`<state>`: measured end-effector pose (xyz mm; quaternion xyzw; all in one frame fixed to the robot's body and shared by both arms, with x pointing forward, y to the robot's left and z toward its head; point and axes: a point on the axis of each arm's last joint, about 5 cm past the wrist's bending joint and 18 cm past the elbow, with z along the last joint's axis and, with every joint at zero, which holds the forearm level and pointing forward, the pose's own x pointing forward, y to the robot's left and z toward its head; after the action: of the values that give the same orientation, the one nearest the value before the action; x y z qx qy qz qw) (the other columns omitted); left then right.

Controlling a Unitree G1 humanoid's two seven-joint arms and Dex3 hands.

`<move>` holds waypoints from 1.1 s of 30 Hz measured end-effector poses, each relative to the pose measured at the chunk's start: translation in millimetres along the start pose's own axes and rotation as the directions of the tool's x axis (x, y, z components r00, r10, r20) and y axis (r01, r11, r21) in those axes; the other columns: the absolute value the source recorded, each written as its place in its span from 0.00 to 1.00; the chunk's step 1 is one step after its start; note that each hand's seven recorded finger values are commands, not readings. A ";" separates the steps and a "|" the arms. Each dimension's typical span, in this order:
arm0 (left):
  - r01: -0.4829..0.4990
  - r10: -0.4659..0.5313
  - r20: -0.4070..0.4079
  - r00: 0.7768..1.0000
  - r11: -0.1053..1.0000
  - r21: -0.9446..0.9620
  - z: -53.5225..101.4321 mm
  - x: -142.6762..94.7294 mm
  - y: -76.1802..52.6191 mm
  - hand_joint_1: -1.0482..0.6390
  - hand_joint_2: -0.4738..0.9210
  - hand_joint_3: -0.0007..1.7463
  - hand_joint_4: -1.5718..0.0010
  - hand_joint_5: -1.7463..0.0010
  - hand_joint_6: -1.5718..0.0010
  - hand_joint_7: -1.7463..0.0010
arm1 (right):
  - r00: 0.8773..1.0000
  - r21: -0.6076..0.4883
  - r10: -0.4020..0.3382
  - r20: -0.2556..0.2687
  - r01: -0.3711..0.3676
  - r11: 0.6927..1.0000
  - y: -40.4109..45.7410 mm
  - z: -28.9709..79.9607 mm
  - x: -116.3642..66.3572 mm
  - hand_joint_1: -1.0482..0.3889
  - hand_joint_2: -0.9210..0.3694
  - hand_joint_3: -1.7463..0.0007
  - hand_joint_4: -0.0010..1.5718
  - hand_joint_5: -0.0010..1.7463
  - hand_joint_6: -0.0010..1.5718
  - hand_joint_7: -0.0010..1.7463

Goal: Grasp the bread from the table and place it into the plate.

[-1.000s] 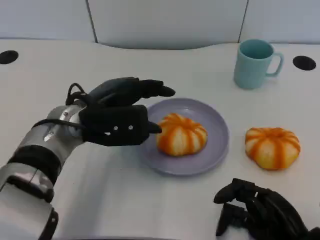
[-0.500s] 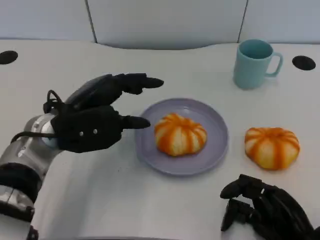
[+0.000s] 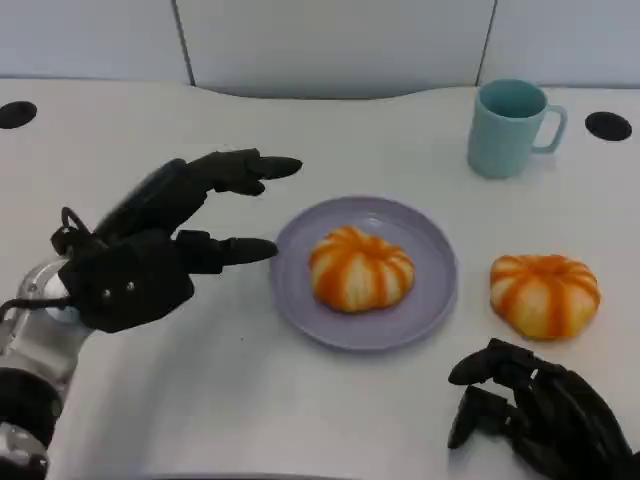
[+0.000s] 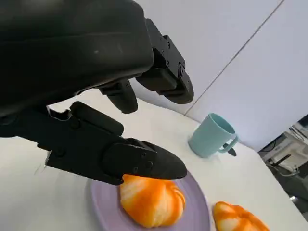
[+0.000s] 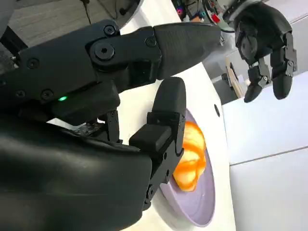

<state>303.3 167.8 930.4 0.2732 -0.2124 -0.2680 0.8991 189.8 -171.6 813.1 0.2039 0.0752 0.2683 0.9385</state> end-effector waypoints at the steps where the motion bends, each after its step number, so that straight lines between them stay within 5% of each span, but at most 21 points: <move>1: -0.020 0.021 0.007 1.000 0.999 -0.043 -0.9 -3.3 -1.1 0.30 1.00 0.10 0.91 0.40 0.67 0.93 | 1.000 -0.001 -0.001 -0.001 0.001 1.000 0.1 0.0 0.1 0.36 0.00 0.83 0.34 0.87 0.39 0.62; 22: -0.273 0.220 -0.163 0.962 0.805 -0.526 -3.7 -87.6 -40.0 0.27 1.00 0.16 0.83 0.36 0.63 0.91 | 1.000 0.000 0.002 -0.004 -0.002 1.000 -1.3 -1.6 4.1 0.37 0.00 0.83 0.35 0.87 0.38 0.62; 28: -0.359 0.263 -0.243 0.933 0.691 -0.628 -4.1 -104.5 -50.9 0.27 1.00 0.14 0.84 0.22 0.61 0.88 | 1.000 0.004 -0.001 -0.006 0.001 1.000 -2.0 -1.2 5.7 0.37 0.00 0.84 0.35 0.85 0.39 0.60; 30: -0.370 0.261 -0.263 0.929 0.667 -0.647 -4.0 -106.6 -54.4 0.26 1.00 0.13 0.85 0.11 0.74 0.53 | 1.000 0.003 0.000 -0.006 0.000 1.000 -1.9 -1.0 6.2 0.37 0.00 0.84 0.36 0.86 0.39 0.61; 33: -0.402 0.268 -0.299 0.916 0.608 -0.685 -2.7 -114.1 -61.4 0.26 1.00 0.13 0.85 0.08 0.79 0.41 | 1.000 0.000 0.004 -0.003 -0.004 1.000 -1.7 -0.9 6.8 0.37 0.00 0.84 0.36 0.86 0.39 0.60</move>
<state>194.9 193.6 864.3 -0.1344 -0.0585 -0.1330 0.9802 196.2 -168.9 811.3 0.2035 0.0761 0.2703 0.9379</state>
